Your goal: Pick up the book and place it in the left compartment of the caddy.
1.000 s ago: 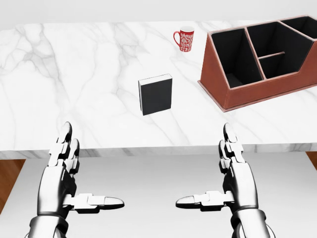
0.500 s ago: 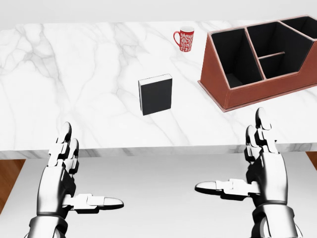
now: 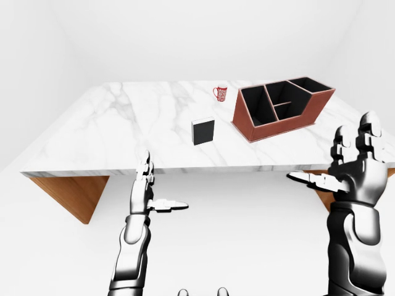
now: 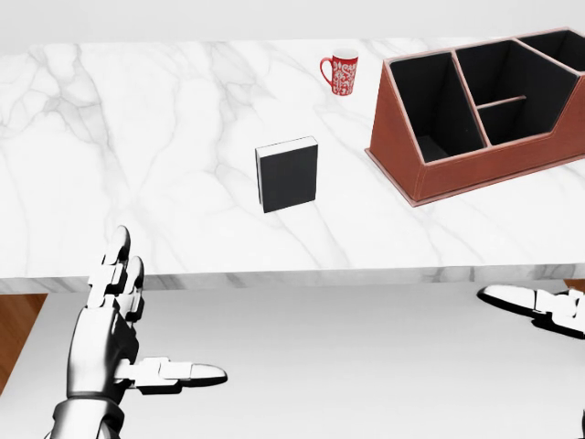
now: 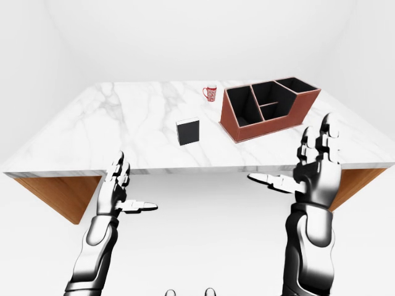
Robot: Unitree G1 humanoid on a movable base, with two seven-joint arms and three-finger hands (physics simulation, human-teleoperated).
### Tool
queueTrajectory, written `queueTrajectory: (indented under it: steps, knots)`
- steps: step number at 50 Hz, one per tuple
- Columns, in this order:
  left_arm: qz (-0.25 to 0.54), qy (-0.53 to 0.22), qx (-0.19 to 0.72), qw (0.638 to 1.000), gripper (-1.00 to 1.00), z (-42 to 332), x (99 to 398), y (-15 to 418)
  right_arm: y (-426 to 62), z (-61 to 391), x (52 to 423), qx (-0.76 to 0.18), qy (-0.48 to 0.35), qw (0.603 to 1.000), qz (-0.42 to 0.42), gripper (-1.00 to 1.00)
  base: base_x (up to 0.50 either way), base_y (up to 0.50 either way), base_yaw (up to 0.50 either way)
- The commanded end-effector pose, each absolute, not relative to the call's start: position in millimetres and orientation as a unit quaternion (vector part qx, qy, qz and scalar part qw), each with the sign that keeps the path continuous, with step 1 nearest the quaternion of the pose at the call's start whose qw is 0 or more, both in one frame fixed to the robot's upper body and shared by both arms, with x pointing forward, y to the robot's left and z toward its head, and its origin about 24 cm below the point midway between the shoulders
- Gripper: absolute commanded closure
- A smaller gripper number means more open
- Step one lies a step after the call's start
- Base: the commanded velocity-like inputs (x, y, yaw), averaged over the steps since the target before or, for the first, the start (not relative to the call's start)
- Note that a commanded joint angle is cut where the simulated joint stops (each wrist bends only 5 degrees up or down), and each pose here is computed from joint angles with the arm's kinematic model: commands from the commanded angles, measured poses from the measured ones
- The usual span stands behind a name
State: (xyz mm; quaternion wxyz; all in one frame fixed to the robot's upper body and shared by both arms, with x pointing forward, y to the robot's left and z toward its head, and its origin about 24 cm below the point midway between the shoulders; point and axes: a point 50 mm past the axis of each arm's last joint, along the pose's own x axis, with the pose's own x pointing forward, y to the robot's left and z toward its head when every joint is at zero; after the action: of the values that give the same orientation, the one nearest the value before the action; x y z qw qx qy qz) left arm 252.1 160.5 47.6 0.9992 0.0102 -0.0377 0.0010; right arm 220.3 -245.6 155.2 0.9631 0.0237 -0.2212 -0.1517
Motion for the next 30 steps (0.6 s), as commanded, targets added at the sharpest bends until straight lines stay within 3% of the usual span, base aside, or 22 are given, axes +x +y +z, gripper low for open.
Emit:
queueTrajectory:
  steps: [1,30]
  knots:
    - [0.001,-0.040,0.013,0.999,-1.00,51.7,249.5,158.9,-273.5,179.4,202.7,0.022,-0.274,0.942,-0.191,-1.00,0.00,0.00,0.00]
    - [-0.007,-0.025,0.044,0.999,-1.00,41.3,252.5,155.3,-347.7,179.4,153.2,0.096,-0.294,0.903,-0.297,-1.00,0.00,0.00,0.00]
